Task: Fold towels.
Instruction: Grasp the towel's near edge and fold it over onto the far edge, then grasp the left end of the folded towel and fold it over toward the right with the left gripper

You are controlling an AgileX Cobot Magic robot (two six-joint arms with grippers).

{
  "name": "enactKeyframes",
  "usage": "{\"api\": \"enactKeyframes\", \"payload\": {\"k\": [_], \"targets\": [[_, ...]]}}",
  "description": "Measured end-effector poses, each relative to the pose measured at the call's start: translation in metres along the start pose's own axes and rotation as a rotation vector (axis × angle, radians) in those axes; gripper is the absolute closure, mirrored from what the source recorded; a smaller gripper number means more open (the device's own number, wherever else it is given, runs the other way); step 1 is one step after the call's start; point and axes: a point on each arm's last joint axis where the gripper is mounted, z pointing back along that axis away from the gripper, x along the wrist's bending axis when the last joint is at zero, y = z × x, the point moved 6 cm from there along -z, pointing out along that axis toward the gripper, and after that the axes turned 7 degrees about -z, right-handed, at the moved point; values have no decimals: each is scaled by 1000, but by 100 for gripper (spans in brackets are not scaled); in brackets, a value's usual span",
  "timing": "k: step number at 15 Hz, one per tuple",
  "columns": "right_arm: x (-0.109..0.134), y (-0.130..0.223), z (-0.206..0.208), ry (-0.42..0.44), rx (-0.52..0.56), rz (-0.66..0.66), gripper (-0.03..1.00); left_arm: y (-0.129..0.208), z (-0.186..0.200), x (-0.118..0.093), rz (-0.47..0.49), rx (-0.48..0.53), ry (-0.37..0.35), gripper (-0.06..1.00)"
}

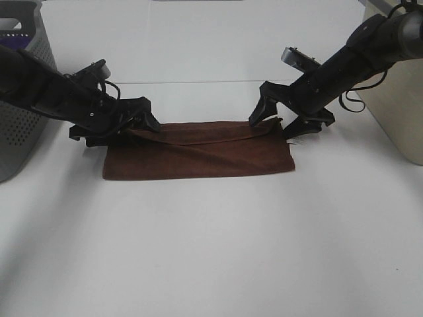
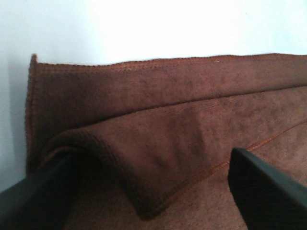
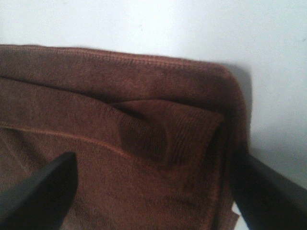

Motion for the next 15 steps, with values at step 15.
{"api": "enactKeyframes", "payload": {"k": [15], "targets": [[-11, 24, 43, 211, 155, 6, -1, -2, 25, 35, 170, 72, -43, 15]]}}
